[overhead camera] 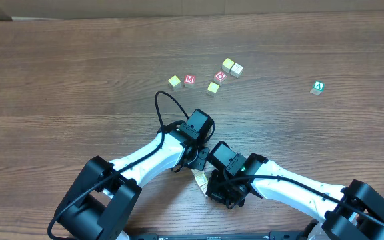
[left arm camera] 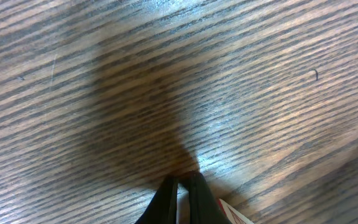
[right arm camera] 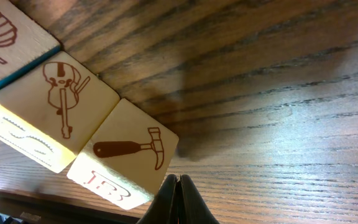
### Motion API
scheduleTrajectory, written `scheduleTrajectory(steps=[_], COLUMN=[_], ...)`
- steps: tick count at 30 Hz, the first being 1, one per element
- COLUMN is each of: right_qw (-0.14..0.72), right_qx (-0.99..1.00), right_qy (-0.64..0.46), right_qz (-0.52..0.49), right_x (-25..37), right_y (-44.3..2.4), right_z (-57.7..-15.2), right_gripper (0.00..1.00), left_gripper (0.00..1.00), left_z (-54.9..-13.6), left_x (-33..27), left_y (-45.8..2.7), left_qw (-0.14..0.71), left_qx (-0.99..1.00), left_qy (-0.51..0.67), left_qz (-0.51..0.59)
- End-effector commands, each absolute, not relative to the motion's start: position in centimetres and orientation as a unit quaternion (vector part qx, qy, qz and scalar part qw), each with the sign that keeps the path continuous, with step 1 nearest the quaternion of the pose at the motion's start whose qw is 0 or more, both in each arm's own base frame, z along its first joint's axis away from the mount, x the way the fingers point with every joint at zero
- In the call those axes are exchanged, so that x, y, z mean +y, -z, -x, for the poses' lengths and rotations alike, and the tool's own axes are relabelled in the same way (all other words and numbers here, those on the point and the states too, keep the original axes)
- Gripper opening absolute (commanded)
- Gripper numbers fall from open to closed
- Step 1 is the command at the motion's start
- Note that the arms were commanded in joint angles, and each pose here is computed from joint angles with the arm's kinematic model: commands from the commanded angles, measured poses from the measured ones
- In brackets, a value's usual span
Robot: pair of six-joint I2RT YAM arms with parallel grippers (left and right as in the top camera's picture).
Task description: Flip 3 blocks
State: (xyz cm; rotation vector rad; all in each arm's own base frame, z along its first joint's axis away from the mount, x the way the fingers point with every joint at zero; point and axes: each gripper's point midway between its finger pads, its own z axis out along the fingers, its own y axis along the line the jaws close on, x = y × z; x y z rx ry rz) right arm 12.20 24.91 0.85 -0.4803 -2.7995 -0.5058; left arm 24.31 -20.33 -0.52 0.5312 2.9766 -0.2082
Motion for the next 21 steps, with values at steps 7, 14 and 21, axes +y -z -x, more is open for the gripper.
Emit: scheduleTrajectory(steps=[7, 14, 21], right_qw=[0.119, 0.12, 0.121], right_qx=[-0.963, -0.962, -0.961], right_qy=[0.177, 0.175, 0.174], right_qz=[0.165, 0.171, 0.174], right_x=[25.63, 25.59, 25.64], right_y=[-0.95, -0.94, -0.94], right_z=[-12.25, -12.22, -12.12], right_gripper=[0.04, 0.04, 0.04], left_gripper=[0.04, 0.04, 0.04], left_z=[-22.21, -22.34, -22.55], left_x=[-18.27, -18.37, -18.55], left_y=[3.99, 3.98, 3.97], left_qw=[0.006, 0.01, 0.015], left_qx=[0.984, 0.982, 0.981], left_qy=[0.028, 0.029, 0.032], left_qz=[-0.174, -0.186, -0.192])
